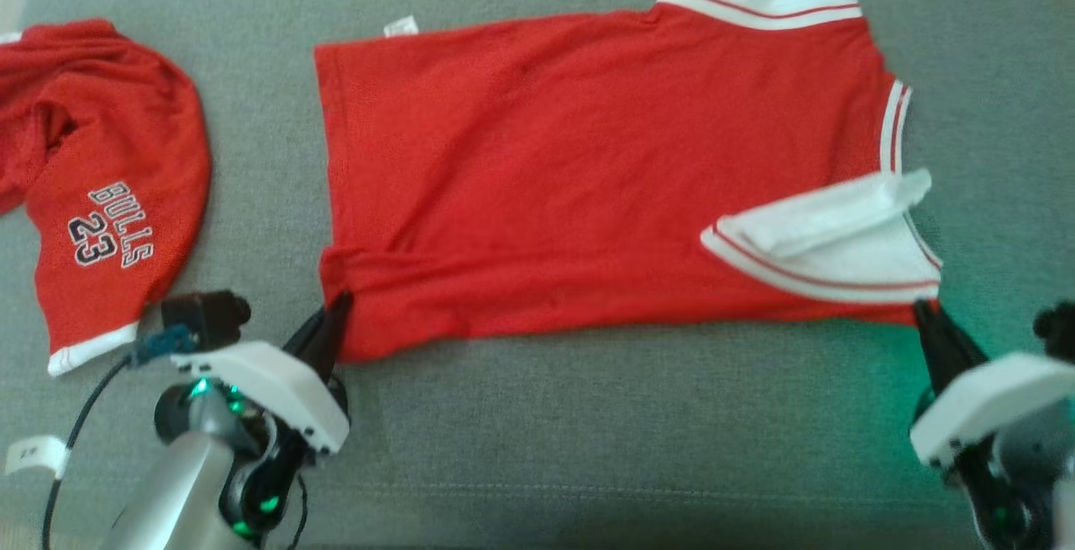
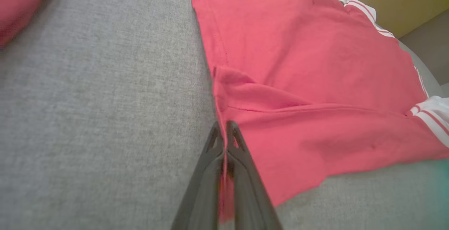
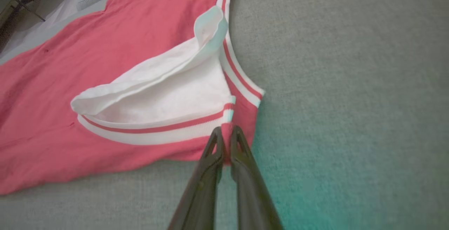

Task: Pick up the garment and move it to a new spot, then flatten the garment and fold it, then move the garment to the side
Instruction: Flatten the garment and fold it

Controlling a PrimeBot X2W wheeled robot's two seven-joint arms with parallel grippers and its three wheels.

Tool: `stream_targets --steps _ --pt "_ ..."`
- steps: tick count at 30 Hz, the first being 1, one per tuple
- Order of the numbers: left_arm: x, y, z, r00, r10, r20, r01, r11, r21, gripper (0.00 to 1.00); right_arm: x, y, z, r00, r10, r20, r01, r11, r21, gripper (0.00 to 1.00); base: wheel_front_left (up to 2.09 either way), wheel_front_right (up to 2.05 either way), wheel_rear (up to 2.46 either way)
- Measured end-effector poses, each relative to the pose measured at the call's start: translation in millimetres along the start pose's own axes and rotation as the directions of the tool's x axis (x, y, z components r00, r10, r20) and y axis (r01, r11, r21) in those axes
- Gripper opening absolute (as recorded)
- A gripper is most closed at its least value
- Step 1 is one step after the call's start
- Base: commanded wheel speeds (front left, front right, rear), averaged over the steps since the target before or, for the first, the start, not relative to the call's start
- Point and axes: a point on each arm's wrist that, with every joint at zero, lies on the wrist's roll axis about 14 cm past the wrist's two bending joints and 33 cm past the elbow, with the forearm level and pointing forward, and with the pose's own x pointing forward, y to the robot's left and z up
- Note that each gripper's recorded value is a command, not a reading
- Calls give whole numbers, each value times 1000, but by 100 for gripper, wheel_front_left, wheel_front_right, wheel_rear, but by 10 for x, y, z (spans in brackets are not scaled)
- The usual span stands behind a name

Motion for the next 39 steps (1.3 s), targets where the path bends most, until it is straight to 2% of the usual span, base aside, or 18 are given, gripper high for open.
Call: stream_targets --steps 8,15,16,17,18,23,29,30,31,33,39 --pt "-258 43 -5 1000 21 -19 -20 1000 19 0 -401 -71 -241 1000 6 16 -8 994 105 0 0 0 0" --pt "-356 2 -18 999 23 -41 -22 999 31 0 -539 -85 -332 999 9 33 -14 988 154 0 0 0 0" --pt "-355 -4 -17 999 21 -42 -20 999 32 16 -541 -81 -325 999 9 40 -15 988 154 14 0 0 0" --pt "-352 -1 -17 999 23 -42 -22 999 34 74 -539 -68 -325 999 12 41 -18 988 150 75 0 0 0" --pt "-349 6 -18 999 28 -43 -27 999 36 100 -535 -49 -304 998 16 55 -24 989 149 100 0 0 0" --pt "-342 23 114 998 51 37 -53 997 51 100 -497 94 95 976 33 216 -40 999 27 100 0 0 0" --pt "-425 -5 500 966 81 245 -103 992 77 100 -568 354 748 888 95 451 -29 988 -151 100 0 0 0" --pt "-425 -5 500 966 81 245 -103 992 77 100 -568 354 748 888 95 451 -29 988 -151 100 0 0 0" --pt "-487 -36 646 945 81 318 -118 988 98 100 -611 427 863 864 116 491 -27 982 -184 100 0 0 0" --pt "-555 -68 776 922 75 381 -128 985 116 100 -652 481 936 847 131 515 -25 978 -208 100 0 0 0" --pt "-685 -112 946 885 74 460 -154 978 140 100 -689 550 981 836 151 528 -33 974 -225 100 0 0 0"
